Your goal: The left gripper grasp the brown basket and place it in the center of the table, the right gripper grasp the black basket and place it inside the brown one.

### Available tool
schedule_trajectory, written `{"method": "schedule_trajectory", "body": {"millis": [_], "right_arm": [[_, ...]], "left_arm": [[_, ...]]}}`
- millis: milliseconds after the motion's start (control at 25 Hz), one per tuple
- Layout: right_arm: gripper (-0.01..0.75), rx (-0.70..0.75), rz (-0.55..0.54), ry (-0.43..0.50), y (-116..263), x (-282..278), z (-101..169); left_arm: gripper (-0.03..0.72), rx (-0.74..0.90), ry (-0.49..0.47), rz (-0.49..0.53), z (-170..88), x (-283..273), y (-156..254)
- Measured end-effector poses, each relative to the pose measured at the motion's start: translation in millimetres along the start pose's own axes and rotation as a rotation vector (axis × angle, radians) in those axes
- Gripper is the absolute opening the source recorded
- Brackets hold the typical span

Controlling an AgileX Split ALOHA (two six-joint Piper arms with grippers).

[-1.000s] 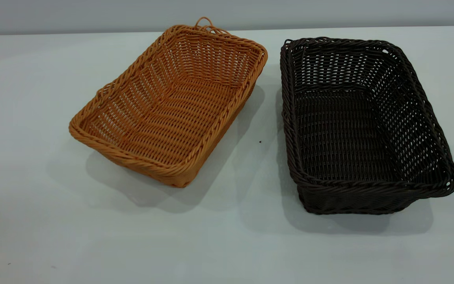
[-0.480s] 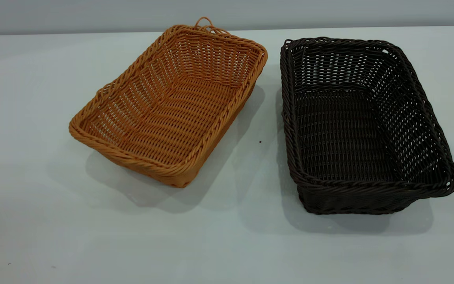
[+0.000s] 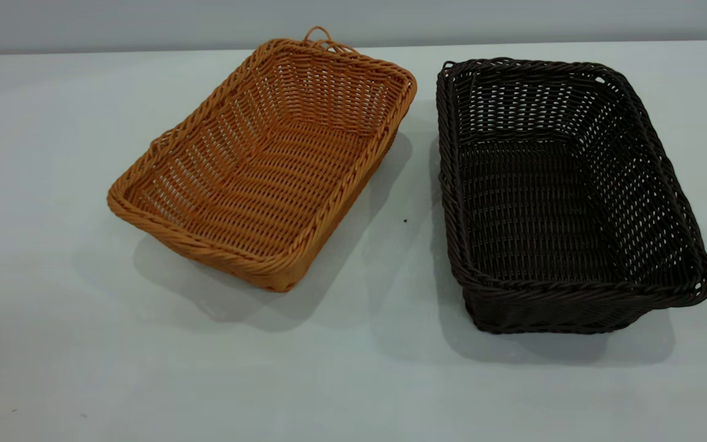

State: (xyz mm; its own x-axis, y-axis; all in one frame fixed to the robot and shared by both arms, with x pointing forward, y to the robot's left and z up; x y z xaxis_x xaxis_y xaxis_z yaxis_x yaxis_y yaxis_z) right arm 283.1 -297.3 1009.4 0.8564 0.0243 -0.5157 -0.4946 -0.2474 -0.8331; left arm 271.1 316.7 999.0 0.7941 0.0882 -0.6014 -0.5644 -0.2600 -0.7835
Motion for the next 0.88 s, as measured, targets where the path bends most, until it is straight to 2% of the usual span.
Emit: {"method": "schedule_trajectory", "body": {"millis": [200, 560, 680, 880], "right_arm": [[0.239, 0.0, 0.0, 0.0, 0.0, 0.0, 0.0], [0.244, 0.001, 0.0, 0.0, 0.0, 0.0, 0.0], [0.293, 0.024, -0.002, -0.01, -0.4, 0.0, 1.6], [0.455, 0.069, -0.002, -0.032, -1.3, 0.5, 4.6]], "left_arm": [[0.512, 0.006, -0.007, 0.029, -3.0, 2.3, -9.4], [0.512, 0.031, 0.02, -0.013, -31.2, 29.3, -89.1], [0.512, 0.04, 0.029, -0.013, -41.9, 52.2, -112.9], [0.512, 0.032, 0.049, 0.042, -63.1, 107.1, -147.4]]}}
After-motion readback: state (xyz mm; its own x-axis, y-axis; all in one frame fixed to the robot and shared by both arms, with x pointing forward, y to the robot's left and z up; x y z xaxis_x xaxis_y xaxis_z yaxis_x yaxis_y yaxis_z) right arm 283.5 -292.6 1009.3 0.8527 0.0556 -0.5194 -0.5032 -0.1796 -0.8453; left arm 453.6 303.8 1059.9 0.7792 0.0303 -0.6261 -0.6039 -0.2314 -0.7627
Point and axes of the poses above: a point on each arm's last joint axis where the gripper is mounted, x pointing out along that axis toward the gripper, z along the wrist's bending axis when the last joint is at zero, y = z × x, the point moved 6 cm from there along x, pointing out along that axis toward the gripper, and after that the axes turned 13 degrees about -x, right-handed, at the moved point
